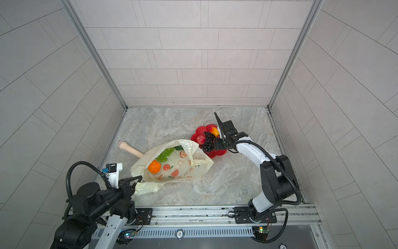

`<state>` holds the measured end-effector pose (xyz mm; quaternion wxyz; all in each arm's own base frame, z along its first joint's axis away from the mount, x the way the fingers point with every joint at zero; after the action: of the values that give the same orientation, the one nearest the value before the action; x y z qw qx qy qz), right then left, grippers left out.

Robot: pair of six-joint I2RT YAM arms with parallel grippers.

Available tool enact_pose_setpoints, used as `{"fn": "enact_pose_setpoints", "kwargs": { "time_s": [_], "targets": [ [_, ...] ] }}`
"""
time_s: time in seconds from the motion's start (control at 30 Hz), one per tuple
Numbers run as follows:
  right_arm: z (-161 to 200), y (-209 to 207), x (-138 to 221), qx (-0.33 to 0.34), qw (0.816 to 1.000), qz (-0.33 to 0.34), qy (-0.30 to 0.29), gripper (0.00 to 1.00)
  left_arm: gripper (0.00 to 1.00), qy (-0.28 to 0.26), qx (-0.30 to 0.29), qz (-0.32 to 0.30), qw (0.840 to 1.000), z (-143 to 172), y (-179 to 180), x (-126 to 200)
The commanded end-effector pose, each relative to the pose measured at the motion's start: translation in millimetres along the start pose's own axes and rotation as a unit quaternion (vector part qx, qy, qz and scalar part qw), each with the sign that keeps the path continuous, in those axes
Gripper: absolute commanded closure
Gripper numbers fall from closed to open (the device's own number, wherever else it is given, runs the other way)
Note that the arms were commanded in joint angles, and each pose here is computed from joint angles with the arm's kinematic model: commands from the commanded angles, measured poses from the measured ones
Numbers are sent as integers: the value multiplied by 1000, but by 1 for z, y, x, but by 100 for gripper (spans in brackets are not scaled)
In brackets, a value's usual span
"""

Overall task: Take fruits out of the plastic bag
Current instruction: Place the fake fruit on the plate.

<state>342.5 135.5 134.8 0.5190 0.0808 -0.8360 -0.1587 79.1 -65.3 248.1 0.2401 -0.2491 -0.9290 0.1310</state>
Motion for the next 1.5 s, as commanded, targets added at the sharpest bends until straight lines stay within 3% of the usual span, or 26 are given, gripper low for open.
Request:
{"fn": "enact_pose_setpoints", "kwargs": {
  "time_s": [0.0,0.17,0.67,1.07,1.33,1.47],
  "targets": [
    [7,-5,-11,3,1000,8,18,48,100,-8,3,-5,1000,-2,1,-1],
    [7,-8,-13,7,1000,15,21,36,100,-9,3,-7,1000,-2,2,0],
    [3,-4,-2,10,1000,15,8,17,100,-7,3,-6,1000,-2,2,-1],
    [-6,6,26,18,999,5,-26,20,100,-10,2,-5,1000,-2,1,0],
    [-14,19,58,15,998,-15,-55,28,100,-12,1,-5,1000,-2,1,1],
    [-17,39,90,34,996,-46,-70,39,100,-18,1,-9,1000,-3,2,2]
  ]
}}
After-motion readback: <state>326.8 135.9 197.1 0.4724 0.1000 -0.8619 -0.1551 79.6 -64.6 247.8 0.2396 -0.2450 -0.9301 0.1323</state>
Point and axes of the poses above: each gripper's point midway between its finger pads, its own x axis back along the fingers, its own y axis along the line the jaws close on, z = x × y, the point moved 4 cm from there along x, back along the fingers, and after that the axes turned 14 degrees about -x, right-handed, at the moved point
